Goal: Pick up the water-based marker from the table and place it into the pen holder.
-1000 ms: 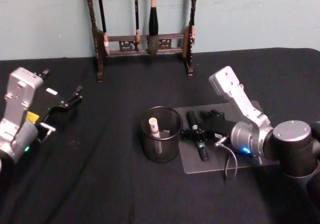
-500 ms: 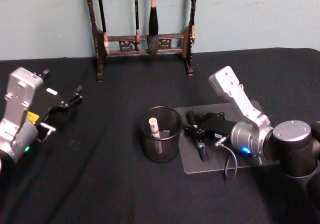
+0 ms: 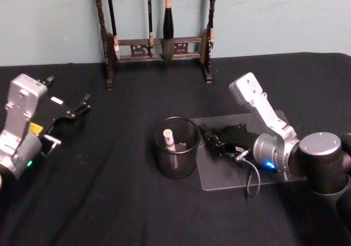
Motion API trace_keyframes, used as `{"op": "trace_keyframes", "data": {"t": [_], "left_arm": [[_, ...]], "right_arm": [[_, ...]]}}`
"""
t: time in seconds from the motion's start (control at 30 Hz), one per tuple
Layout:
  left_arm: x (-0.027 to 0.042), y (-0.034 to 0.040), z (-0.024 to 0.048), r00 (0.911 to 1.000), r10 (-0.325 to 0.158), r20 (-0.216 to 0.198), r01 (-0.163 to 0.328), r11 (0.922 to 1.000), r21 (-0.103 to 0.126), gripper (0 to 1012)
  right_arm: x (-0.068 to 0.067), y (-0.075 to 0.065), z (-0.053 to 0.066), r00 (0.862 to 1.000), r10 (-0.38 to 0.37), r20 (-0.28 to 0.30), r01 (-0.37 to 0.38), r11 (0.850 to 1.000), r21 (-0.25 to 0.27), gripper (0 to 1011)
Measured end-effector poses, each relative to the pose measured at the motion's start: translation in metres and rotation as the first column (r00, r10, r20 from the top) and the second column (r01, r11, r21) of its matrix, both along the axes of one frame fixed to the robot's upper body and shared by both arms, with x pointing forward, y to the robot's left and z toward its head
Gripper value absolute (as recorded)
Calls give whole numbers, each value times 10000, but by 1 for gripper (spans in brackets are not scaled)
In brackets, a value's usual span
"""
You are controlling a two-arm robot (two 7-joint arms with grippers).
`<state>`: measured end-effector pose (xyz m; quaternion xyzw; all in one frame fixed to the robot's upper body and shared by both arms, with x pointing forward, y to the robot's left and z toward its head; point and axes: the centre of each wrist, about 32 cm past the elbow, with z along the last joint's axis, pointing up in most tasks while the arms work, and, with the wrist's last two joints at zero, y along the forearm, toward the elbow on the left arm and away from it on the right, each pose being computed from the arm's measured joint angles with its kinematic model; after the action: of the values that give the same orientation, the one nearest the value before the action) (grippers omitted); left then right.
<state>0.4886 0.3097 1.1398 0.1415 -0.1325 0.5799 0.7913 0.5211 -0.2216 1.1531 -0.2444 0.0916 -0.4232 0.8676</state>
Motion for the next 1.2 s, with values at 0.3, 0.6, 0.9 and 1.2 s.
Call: {"op": "trace_keyframes", "data": {"t": [0.3, 0.6, 0.9, 1.2], "left_arm": [[0, 0, 0, 10000, -1, 0, 1, 10000, -1, 1001], [0, 0, 0, 10000, 0, -1, 0, 10000, 0, 1001], [0, 0, 0, 10000, 0, 0, 0, 10000, 0, 1001], [0, 0, 0, 10000, 0, -1, 0, 10000, 0, 1001]], "right_arm": [[0, -30, 9, 9981, -33, 610, 4, 9989, 474, 241], [6, -123, 113, 9667, -414, 2524, -263, 9655, 2591, 239], [-11, -73, 154, 9134, -518, 4037, -1385, 8932, 4279, 239], [-34, 189, 43, 8941, 9, 4480, -2698, 7994, 5369, 239]]}}
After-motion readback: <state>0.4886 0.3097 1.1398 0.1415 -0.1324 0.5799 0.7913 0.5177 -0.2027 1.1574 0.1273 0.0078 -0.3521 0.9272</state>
